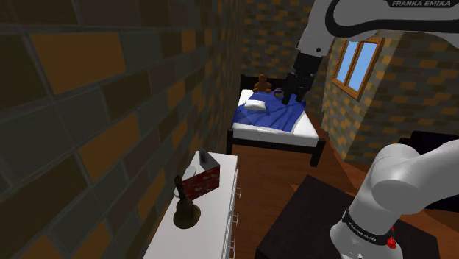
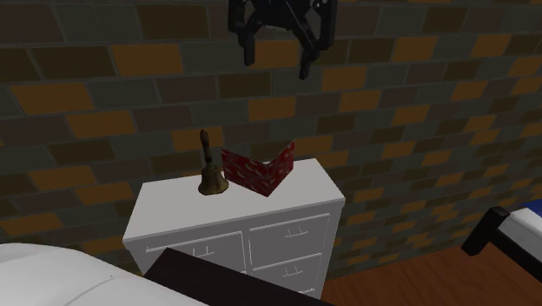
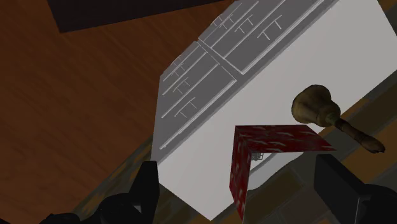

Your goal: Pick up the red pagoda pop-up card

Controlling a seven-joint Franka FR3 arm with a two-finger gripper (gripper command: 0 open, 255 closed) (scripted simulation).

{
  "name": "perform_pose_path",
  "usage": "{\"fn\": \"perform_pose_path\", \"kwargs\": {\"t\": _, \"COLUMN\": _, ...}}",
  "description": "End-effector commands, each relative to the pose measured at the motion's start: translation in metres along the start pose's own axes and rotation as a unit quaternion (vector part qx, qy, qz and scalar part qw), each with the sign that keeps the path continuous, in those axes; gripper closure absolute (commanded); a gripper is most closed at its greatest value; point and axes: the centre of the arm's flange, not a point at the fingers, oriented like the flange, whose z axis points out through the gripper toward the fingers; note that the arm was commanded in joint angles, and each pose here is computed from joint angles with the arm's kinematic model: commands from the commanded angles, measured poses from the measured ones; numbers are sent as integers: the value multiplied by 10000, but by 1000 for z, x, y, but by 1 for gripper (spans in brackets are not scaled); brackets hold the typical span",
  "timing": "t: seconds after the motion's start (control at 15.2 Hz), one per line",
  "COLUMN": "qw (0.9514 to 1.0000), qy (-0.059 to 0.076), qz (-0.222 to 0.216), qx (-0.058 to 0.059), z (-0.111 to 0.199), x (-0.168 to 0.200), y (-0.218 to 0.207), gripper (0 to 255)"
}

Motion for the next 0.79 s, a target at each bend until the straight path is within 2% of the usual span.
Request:
{"fn": "perform_pose_path", "kwargs": {"t": 0.0, "qw": 10000, "qy": 0, "qz": 0, "qx": 0, "z": 0, "x": 0, "y": 0, "gripper": 0}}
{"fn": "perform_pose_path", "kwargs": {"t": 0.73, "qw": 9998, "qy": -8, "qz": 184, "qx": -60, "z": 117, "x": 80, "y": -35, "gripper": 0}}
